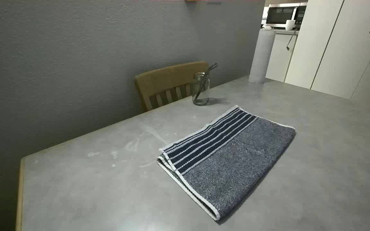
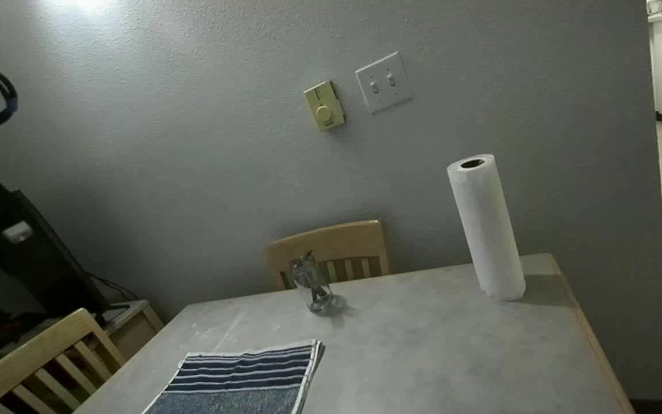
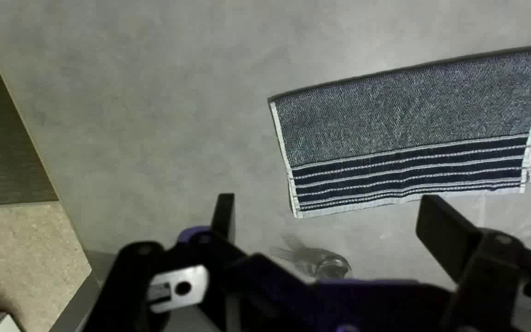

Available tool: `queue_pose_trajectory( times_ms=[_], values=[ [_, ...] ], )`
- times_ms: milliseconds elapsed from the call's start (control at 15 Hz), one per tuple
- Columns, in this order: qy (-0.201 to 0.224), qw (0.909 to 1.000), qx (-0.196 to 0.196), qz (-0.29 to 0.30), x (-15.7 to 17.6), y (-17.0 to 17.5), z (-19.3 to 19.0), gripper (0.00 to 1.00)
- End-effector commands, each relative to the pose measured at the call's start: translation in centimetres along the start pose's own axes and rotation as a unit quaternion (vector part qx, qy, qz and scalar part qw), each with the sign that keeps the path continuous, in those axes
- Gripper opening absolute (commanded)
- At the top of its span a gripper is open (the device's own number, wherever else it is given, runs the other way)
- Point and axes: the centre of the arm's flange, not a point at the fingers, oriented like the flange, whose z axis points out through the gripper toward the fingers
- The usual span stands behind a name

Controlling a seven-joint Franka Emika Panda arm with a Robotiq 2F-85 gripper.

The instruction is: Fold the grey towel on the table.

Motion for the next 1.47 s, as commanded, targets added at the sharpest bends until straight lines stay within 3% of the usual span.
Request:
queue_pose_trajectory(
  times_ms=[0,800,1400],
  values=[
    [0.0,1.0,0.0,0.0,0.0,0.0,0.0,1.0],
    [0.0,1.0,-0.003,0.005,0.1,0.2,0.2,1.0],
    [0.032,0.9993,-0.018,0.008,3.2,2.1,3.5,1.0]
  ],
)
